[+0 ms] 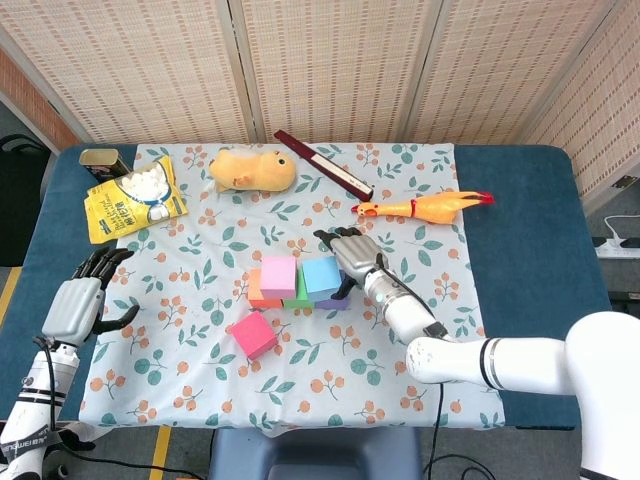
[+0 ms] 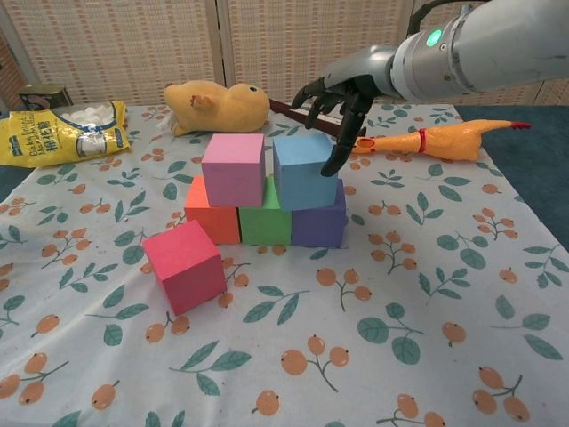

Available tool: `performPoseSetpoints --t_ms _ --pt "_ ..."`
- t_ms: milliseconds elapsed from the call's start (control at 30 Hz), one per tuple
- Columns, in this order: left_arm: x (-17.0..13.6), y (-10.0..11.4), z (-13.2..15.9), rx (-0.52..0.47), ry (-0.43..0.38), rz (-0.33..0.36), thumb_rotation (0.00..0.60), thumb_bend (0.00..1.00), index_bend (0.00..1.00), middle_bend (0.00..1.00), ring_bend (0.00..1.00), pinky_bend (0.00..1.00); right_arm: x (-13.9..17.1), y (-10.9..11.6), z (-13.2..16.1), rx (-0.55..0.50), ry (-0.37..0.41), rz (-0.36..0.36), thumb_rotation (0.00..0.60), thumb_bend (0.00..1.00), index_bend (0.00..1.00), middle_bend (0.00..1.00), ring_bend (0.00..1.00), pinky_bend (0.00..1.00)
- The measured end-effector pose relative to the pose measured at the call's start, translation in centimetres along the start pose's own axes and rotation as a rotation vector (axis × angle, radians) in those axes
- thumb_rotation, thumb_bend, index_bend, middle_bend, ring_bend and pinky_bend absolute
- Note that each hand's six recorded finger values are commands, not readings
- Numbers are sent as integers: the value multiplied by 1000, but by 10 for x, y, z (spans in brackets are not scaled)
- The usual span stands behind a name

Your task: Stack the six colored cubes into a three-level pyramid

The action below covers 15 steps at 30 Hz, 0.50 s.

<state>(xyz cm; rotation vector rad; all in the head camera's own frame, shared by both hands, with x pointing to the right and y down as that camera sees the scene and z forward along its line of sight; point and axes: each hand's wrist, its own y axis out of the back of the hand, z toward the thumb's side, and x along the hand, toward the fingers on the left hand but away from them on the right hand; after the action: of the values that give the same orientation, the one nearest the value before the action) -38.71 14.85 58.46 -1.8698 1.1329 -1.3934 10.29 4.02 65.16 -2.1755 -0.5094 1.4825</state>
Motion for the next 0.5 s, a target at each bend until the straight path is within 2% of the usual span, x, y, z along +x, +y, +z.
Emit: performPoseSetpoints --t_ms 167,233,500 --pt "-1 0 -1 -18 0 -6 600 305 132 86 0 125 5 -3 -7 -11 55 -45 600 0 228 157 0 41" --pt "-1 0 0 -20 -1 -7 600 305 132 82 0 125 5 -5 -9 -16 78 -61 600 0 255 158 0 42" --pt "-3 1 -2 -33 6 -8 600 306 128 76 0 125 -5 -19 -21 -31 97 -78 600 0 229 162 0 41"
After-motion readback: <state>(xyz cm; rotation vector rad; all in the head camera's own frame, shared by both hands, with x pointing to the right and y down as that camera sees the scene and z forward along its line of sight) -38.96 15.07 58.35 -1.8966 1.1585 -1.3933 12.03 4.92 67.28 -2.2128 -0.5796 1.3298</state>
